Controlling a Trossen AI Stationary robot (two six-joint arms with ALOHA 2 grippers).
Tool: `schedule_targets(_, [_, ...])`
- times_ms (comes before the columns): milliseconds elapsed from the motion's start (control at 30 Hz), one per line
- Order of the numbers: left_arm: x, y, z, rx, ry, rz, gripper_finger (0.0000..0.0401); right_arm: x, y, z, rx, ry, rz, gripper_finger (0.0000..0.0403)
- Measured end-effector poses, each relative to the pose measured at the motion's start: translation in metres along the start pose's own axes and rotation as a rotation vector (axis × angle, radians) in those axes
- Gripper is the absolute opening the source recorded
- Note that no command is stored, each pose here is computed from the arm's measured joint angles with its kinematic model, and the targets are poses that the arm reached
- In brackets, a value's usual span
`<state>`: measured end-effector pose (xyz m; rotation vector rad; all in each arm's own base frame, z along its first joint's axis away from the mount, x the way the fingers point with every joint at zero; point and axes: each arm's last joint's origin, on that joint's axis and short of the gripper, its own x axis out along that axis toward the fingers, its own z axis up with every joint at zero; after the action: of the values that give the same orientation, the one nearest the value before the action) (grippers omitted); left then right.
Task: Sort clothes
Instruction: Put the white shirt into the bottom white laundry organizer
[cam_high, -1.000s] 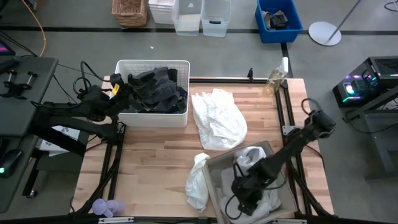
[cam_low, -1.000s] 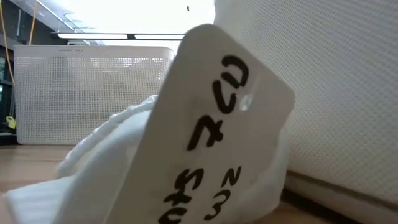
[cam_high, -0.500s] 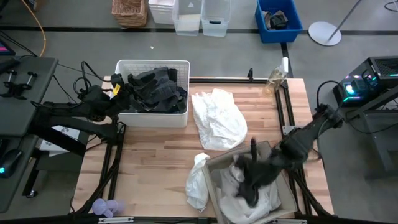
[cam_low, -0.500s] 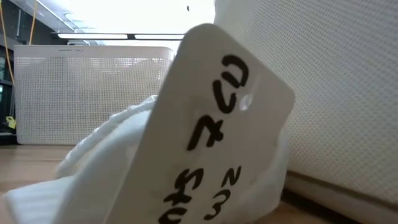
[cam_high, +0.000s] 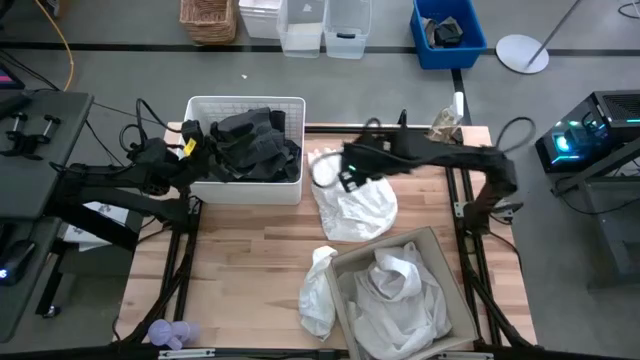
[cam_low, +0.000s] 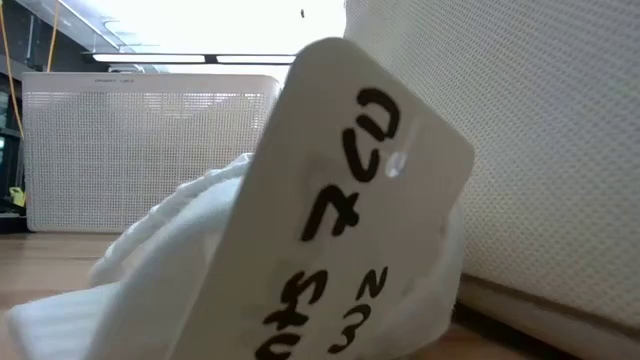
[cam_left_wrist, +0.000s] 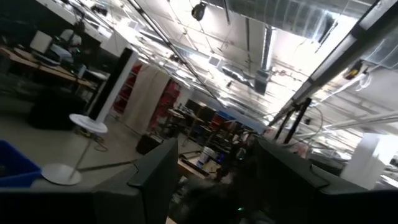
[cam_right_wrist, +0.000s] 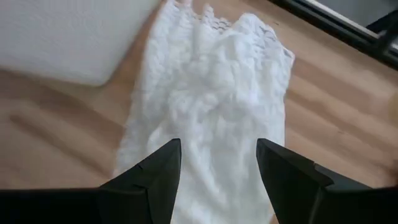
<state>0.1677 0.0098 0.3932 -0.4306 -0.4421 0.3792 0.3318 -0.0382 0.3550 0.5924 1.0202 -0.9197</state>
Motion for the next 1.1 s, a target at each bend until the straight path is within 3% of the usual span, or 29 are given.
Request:
schedule_targets(167, [0.0, 0.0, 0.0, -0.018, 0.001, -0.003, 0.0201, 0.065, 0.005, 0.021, -0.044, 0.143, 0.024, 0.0212])
schedule_targets(333, [-0.001, -0.001, 0.001, -0.021, 0.007, -0.038, 0.0201, 0.071, 0.013, 0.01, -0.124, 0.199, 0.051, 0.0241])
schedule_targets(500, [-0.001, -0.001, 0.001, -0.02, 0.01, -0.043, 0.0201, 0.07, 0.017, 0.01, -0.069, 0.16, 0.044, 0.0282])
schedule_targets(700, [-0.001, -0.002, 0.001, -0.02, 0.016, -0.067, 0.0201, 0.073, 0.011, 0.006, 0.017, 0.175, -0.062, 0.0315])
schedule_targets(1100, [-0.001, -0.003, 0.001, -0.045, 0.029, -0.096, 0.0201, 0.145, 0.022, 0.006, 0.026, 0.291, -0.199, 0.0319])
